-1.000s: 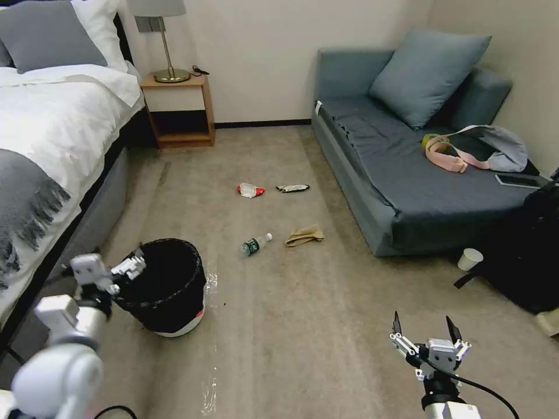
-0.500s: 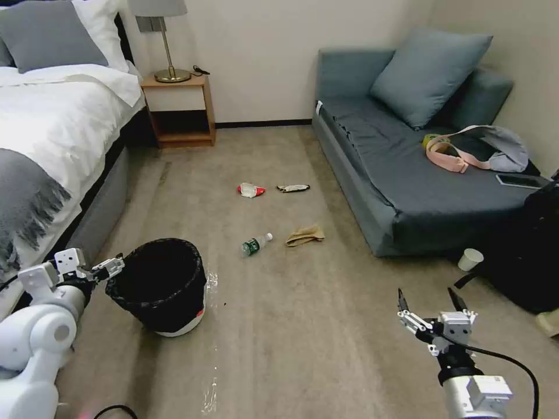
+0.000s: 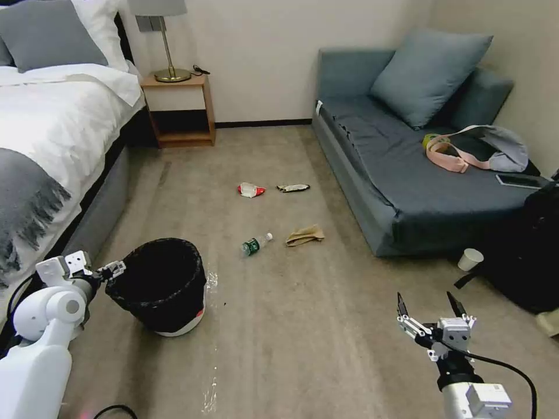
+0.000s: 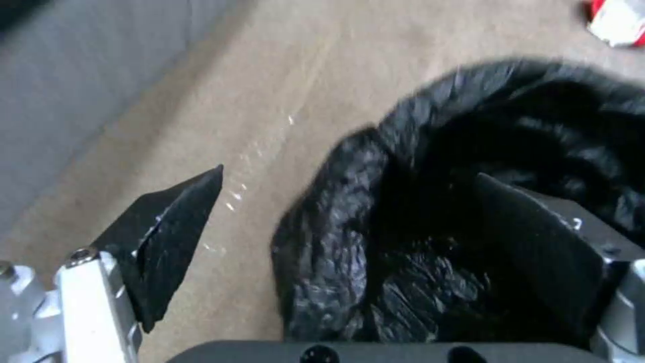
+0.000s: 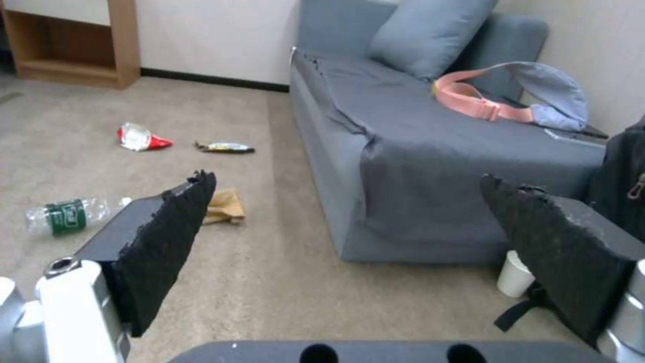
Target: Pick up the trash bin, then pick up the garbage on the floor and place it into the trash bin.
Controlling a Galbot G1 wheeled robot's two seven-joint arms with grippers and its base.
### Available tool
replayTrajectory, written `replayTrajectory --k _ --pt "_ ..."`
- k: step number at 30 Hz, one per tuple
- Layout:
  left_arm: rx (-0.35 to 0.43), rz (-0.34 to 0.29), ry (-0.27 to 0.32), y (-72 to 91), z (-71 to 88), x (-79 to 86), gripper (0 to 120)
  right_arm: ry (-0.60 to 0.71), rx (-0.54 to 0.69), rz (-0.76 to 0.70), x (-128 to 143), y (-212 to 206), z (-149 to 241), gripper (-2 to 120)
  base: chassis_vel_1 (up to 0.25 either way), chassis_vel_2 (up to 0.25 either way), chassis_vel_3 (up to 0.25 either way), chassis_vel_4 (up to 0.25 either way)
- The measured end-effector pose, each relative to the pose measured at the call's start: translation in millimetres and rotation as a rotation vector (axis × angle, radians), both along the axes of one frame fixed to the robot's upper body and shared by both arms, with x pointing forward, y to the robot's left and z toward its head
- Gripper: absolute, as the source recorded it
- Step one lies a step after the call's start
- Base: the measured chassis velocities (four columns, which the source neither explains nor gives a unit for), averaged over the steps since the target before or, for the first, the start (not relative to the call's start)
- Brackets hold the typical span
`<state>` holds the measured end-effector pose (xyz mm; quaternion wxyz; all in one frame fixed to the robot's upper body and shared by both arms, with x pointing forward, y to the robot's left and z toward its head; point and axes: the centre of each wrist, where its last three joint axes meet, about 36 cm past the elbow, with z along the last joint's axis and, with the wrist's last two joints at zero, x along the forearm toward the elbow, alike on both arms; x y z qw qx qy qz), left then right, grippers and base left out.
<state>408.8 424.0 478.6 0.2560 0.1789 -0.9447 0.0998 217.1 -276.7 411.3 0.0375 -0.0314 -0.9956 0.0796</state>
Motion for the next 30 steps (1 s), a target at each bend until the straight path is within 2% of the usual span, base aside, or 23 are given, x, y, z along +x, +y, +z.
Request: replayTrajectory --k 3,4,6,7,10,11,12,15,16,18,20,24,25,29,30 --pt "-0.016 0.013 0.018 5.2 -6.3 6.5 99 -0.002 0.0 -0.002 -2 0 -1 100 0.0 0.0 0.0 0.0" --pt "-0.04 0.023 0.052 11.2 -18.6 15.1 94 -0.004 0.001 -0.006 -5 1 -3 100 0.0 0.0 0.0 0.0" --pt "-0.057 0.033 0.084 15.4 -31.5 24.9 86 -0.006 -0.001 -0.01 -6 0 -3 100 0.0 0.0 0.0 0.0" --pt "-0.057 0.033 0.084 15.4 -31.5 24.9 86 -0.006 -0.001 -0.01 -6 0 -3 100 0.0 0.0 0.0 0.0" --pt "-0.108 0.023 0.145 14.0 -56.6 43.8 72 -0.005 -0.001 -0.019 -5 -2 -6 100 0.0 0.0 0.0 0.0" --pt "-0.108 0.023 0.145 14.0 -56.6 43.8 72 -0.005 -0.001 -0.019 -5 -2 -6 100 0.0 0.0 0.0 0.0" --pt "-0.125 0.016 0.163 11.7 -65.2 48.6 67 -0.005 0.0 -0.022 -5 -3 -7 100 0.0 0.0 0.0 0.0" --pt "-0.154 0.014 0.194 8.9 -78.1 57.3 53 -0.004 0.006 -0.028 -2 -6 -9 100 0.0 0.0 0.0 0.0" --pt "-0.154 0.014 0.194 8.9 -78.1 57.3 53 -0.004 0.006 -0.028 -2 -6 -9 100 0.0 0.0 0.0 0.0" --pt "-0.158 0.014 0.197 10.8 -81.1 57.9 42 0.001 0.003 -0.021 0 -9 -9 100 0.0 0.0 0.0 0.0" --pt "-0.158 0.012 0.197 11.6 -81.6 57.8 41 0.004 0.0 -0.015 1 -10 -8 100 0.0 0.0 0.0 0.0" --pt "-0.165 0.001 0.189 14.4 -79.2 53.9 21 0.02 -0.006 0.018 7 -14 -1 100 0.0 0.0 0.0 0.0" --pt "-0.165 0.001 0.189 14.4 -79.2 53.9 21 0.02 -0.006 0.018 7 -14 -1 100 0.0 0.0 0.0 0.0" --pt "-0.181 -0.027 0.162 14.6 -74.4 42.8 4 0.025 -0.003 0.045 12 -12 9 100 0.0 0.0 0.0 0.0" --pt "-0.181 -0.027 0.162 14.6 -74.4 42.8 4 0.025 -0.003 0.045 12 -12 9 100 0.0 0.0 0.0 0.0"
